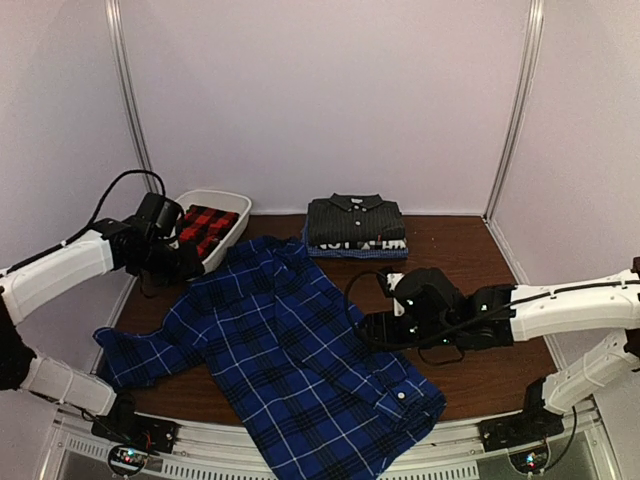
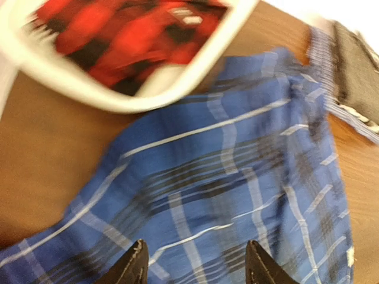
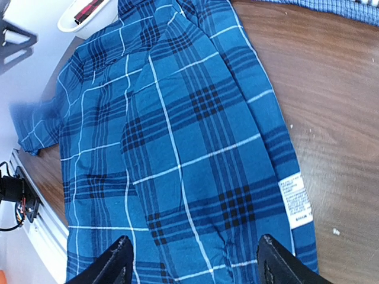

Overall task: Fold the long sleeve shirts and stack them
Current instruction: Smooth out the 1/3-folded shirt at the center of the board, then adjust the sleeve of the 1/3-folded shirt.

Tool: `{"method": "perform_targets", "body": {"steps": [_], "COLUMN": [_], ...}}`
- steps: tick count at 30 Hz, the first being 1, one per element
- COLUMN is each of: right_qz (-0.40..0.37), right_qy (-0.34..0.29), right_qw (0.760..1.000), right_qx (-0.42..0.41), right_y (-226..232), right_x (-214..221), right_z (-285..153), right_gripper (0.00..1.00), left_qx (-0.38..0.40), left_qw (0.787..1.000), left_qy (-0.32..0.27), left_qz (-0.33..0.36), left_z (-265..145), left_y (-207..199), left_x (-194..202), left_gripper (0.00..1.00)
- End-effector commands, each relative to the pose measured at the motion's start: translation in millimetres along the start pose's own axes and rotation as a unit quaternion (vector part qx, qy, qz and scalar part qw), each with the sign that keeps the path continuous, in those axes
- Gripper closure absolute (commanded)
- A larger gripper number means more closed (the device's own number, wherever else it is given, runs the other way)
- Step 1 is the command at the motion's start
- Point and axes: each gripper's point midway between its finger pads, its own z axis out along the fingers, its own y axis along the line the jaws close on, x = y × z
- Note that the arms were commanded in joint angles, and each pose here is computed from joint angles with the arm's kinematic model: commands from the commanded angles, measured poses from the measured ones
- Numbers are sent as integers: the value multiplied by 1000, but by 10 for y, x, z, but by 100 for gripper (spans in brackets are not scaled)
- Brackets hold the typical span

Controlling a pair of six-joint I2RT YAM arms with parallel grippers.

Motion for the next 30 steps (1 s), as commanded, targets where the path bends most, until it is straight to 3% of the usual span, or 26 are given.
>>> {"method": "perform_targets", "body": {"steps": [1, 7, 11, 23, 26, 30], "right_qz": [-42, -49, -55, -57, -56, -56], "right_qy": [-20, -16, -7, 6, 5, 1], "right_qw": [999, 998, 997, 996, 996, 996], "right_qx": [-14, -41, -54, -66, -68, -71], "right_y": [116, 178, 217, 185, 187, 195], "right_x": [-215, -254, -232, -185, -192, -217], "right_z": [60, 157, 215, 265, 260, 248], "right_gripper": [27, 27, 26, 26, 27, 28], "left_qx": [-140, -239, -264, -265, -255, -234], "left_qw": [986, 957, 941, 902, 902, 916], "left_qy": [-20, -54, -71, -34, -33, -45], "left_qz": [-83, -154, -201, -340, -346, -324], "left_z": [-452, -875, -988, -600, -470, -441], "left_y": [950, 1693, 1935, 2359, 2362, 2307], "left_x": [189, 349, 387, 791, 796, 658], "left_gripper": [43, 39, 34, 32, 38, 69]}}
